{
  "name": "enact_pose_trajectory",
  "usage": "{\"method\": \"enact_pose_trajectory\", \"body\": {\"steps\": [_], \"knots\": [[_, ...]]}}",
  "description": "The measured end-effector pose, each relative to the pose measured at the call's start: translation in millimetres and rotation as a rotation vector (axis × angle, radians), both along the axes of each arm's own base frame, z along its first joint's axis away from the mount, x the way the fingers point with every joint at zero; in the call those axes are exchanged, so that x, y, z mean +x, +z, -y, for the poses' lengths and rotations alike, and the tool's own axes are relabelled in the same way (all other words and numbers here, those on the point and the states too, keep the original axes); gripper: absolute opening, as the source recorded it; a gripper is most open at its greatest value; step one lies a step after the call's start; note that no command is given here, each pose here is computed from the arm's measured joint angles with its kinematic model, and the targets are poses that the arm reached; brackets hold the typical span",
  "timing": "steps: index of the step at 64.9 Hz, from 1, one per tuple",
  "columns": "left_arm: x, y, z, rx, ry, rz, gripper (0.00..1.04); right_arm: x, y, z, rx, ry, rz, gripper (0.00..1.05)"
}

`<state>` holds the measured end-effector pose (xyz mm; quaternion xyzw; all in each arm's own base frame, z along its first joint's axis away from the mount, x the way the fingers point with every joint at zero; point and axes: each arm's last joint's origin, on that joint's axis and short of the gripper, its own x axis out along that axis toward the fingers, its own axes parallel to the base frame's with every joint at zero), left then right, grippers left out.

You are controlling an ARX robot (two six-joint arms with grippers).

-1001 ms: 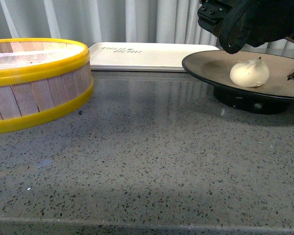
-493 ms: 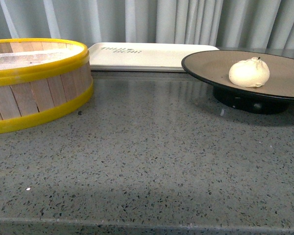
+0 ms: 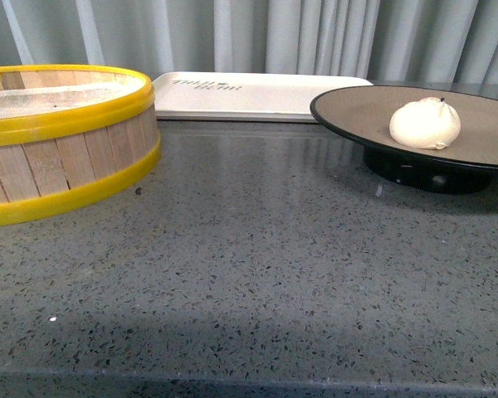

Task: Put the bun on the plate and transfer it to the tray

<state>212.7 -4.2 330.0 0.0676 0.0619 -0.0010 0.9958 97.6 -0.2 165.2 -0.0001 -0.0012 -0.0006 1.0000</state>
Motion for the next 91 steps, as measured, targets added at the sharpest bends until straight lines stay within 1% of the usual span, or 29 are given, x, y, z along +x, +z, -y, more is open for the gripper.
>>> {"method": "enact_pose_trajectory", "body": {"steps": [2, 4, 5, 9, 11, 19, 21, 26, 28, 34, 39, 48, 74, 91], "knots": [[-3, -9, -3, -0.041, 0.012, 0.055, 0.88, 0, 0, 0, 0.000, 0.000, 0.000, 0.96], [-6, -14, -4, -0.063, 0.015, 0.078, 0.84, 0, 0, 0, 0.000, 0.000, 0.000, 0.96], [-9, -19, -4, -0.074, 0.013, 0.099, 0.81, 0, 0, 0, 0.000, 0.000, 0.000, 0.96], [-19, -37, -4, -0.099, 0.004, 0.131, 0.70, 0, 0, 0, 0.000, 0.000, 0.000, 0.96], [-23, -43, -4, -0.104, 0.002, 0.135, 0.67, 0, 0, 0, 0.000, 0.001, 0.000, 0.96], [-40, -73, -4, -0.120, -0.001, 0.127, 0.45, 0, 0, 0, 0.000, 0.000, 0.000, 0.96], [-43, -80, -4, -0.122, 0.000, 0.123, 0.38, 0, 0, 0, 0.000, 0.000, 0.000, 0.96], [-50, -93, -4, -0.126, 0.002, 0.115, 0.24, 0, 0, 0, 0.000, 0.000, 0.000, 0.96], [-51, -96, -4, -0.127, 0.002, 0.113, 0.20, 0, 0, 0, 0.000, 0.001, 0.000, 0.96], [-59, -107, -4, -0.136, 0.002, 0.116, 0.04, 0, 0, 0, 0.000, 0.000, 0.000, 0.96], [-66, -118, -4, -0.137, 0.002, 0.115, 0.04, 0, 0, 0, 0.000, 0.000, 0.000, 0.96], [-73, -129, -4, -0.137, 0.002, 0.118, 0.04, 0, 0, 0, 0.000, 0.000, 0.000, 0.96], [-90, -148, -4, -0.137, 0.002, 0.122, 0.04, 0, 0, 0, 0.000, 0.000, 0.000, 0.96], [-96, -154, -4, -0.137, 0.002, 0.123, 0.04, 0, 0, 0, 0.000, 0.000, 0.000, 0.96]]}}
